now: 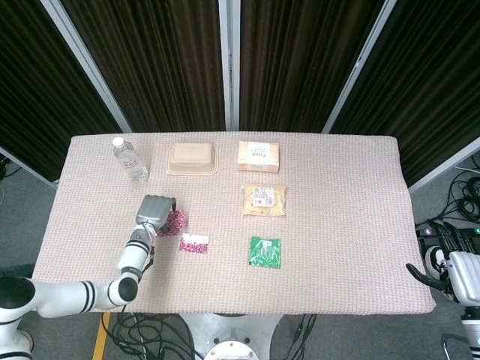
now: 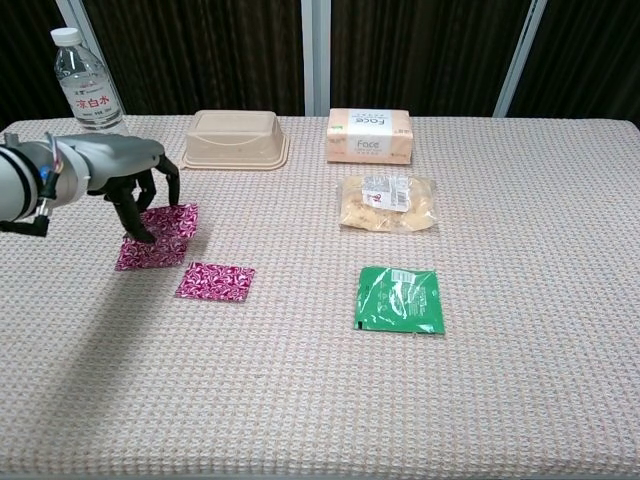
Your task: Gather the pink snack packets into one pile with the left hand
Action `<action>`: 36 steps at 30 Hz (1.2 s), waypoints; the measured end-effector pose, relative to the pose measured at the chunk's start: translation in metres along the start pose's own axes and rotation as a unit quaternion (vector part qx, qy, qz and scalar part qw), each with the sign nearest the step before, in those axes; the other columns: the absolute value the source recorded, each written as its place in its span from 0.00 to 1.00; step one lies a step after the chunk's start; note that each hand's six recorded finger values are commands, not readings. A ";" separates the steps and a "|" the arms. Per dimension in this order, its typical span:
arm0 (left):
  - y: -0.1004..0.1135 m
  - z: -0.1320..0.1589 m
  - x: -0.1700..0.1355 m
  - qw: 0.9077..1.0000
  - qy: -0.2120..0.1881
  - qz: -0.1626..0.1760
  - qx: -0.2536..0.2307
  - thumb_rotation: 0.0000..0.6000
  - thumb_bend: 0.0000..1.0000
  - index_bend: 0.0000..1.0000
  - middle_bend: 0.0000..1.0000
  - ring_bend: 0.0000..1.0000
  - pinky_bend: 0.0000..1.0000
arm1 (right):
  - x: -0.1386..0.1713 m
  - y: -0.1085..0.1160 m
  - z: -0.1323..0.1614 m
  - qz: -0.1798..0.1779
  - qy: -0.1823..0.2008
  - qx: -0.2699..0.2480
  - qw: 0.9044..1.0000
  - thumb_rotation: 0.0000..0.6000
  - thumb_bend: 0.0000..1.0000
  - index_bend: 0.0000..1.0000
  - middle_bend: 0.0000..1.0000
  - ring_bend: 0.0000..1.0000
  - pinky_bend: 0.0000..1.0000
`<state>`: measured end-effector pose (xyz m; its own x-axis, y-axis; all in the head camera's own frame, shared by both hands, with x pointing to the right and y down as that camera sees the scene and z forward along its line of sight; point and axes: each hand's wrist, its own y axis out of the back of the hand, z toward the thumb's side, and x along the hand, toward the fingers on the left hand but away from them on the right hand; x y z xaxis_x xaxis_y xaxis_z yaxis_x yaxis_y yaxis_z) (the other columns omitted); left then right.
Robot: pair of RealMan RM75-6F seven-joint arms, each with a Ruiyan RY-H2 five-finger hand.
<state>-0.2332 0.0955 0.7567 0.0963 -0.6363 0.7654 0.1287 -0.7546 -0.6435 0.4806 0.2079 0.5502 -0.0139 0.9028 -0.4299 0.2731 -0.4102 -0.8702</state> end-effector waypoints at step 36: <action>-0.032 -0.018 0.014 1.000 0.008 -0.020 0.019 1.00 0.25 0.43 0.83 0.86 0.87 | 0.004 -0.002 0.002 0.004 -0.008 0.006 1.000 0.15 0.09 0.06 0.11 0.00 0.08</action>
<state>-0.2542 0.1083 0.7878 0.0750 -0.6082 0.7903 0.1696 -0.7732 -0.6111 0.4779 0.2119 0.5492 -0.0277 0.8977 -0.4398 0.2614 -0.4182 -0.8699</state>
